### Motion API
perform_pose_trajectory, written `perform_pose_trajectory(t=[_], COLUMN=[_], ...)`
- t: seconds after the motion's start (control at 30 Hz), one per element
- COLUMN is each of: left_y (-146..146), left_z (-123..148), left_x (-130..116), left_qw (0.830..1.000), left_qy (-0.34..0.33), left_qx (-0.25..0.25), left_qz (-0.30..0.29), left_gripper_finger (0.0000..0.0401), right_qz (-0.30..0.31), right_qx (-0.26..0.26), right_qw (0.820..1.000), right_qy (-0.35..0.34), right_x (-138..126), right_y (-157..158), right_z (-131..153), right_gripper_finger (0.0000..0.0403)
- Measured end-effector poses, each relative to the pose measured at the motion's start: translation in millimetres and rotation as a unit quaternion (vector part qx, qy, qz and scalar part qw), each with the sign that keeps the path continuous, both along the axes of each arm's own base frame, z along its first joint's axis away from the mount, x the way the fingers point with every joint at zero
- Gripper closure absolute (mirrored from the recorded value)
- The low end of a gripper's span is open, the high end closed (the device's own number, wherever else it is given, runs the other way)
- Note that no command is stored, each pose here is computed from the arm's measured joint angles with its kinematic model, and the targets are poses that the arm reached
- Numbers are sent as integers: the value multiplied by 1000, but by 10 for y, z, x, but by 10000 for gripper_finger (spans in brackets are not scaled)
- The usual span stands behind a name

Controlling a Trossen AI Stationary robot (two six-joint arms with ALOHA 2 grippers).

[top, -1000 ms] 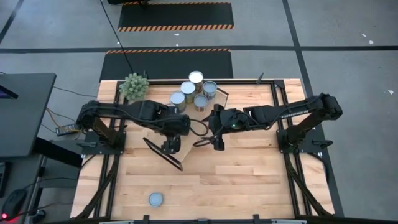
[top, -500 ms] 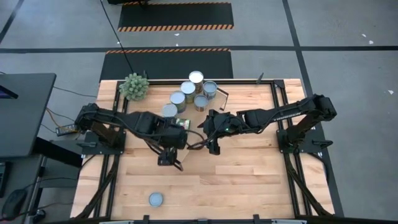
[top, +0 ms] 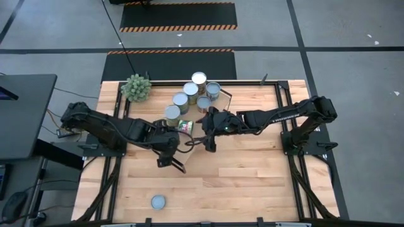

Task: Pick and place cans onto a shelf
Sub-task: Put the canned green peas on the shelf

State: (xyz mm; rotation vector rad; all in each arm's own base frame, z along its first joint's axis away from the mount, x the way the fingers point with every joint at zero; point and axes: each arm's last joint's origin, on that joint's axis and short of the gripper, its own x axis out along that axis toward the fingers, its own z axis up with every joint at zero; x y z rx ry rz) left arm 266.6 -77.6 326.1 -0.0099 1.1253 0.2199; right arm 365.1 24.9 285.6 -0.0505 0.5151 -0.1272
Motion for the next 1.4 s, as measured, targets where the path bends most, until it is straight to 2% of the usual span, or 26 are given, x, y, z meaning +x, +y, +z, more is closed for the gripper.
perform_pose_trajectory(t=[0.13,0.3,0.37,0.5,0.6,0.9,1.17,1.4], left_y=[-8,-27,-33,-20,16,174,196,186], left_z=[-48,-37,-12,73,178,415,455,449], left_x=[-13,-17,-57,-160,-257,-496,-526,-524], left_qw=[1000,1000,999,999,999,994,992,993], left_qy=[2,-11,-12,-20,-43,-97,-107,-104], left_qx=[0,25,26,25,19,-1,-22,-25], left_qz=[10,16,16,14,18,51,57,54], left_gripper_finger=[56,56,56,56,56,56,56,56], right_qz=[-6,-3,-6,-24,-26,-46,-56,-72], right_qx=[-3,23,30,0,2,-1,17,19], right_qw=[1000,1000,999,998,997,996,997,996], right_qy=[1,6,-14,-60,-73,-80,-57,-38], right_x=[1,46,64,93,111,281,392,398], right_y=[-59,-114,-122,-119,-127,-116,-108,-112], right_z=[-1,-71,-38,58,72,-130,-381,-466], right_gripper_finger=[35,6,6,8,4,3,3,13])
